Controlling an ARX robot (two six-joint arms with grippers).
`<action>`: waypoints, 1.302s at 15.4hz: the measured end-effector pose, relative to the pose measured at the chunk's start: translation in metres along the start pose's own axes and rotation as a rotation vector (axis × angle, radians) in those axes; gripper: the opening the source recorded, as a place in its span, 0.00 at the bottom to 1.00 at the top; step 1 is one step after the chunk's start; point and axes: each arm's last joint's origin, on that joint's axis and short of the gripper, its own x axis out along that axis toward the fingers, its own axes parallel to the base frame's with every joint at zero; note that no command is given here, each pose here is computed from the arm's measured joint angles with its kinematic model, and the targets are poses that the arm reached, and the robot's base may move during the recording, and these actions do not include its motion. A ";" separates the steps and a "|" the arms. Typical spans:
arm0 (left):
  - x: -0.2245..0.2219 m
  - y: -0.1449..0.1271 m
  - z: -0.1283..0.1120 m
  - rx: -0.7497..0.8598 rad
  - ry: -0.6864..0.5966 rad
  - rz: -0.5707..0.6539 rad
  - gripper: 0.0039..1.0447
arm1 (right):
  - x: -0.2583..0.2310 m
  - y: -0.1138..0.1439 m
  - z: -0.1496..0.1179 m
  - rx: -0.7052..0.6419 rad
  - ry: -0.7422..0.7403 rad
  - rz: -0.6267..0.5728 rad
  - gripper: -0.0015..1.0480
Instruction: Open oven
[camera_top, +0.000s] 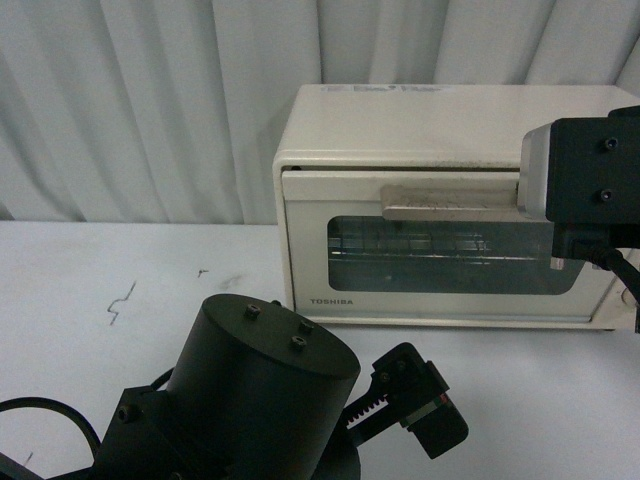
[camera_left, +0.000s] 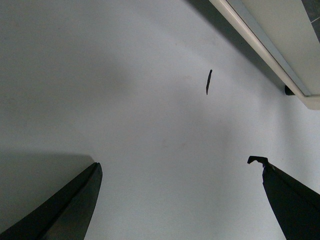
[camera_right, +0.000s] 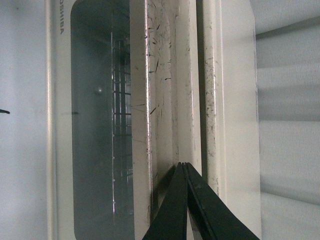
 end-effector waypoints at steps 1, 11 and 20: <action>0.000 0.000 0.000 0.000 0.000 0.000 0.94 | -0.002 0.001 0.001 0.008 -0.002 0.000 0.02; 0.000 0.000 0.000 0.000 0.000 0.000 0.94 | -0.017 0.017 0.013 0.183 -0.027 0.041 0.02; 0.000 0.000 0.000 0.000 0.000 0.000 0.94 | -0.011 -0.008 0.000 0.137 -0.012 0.003 0.02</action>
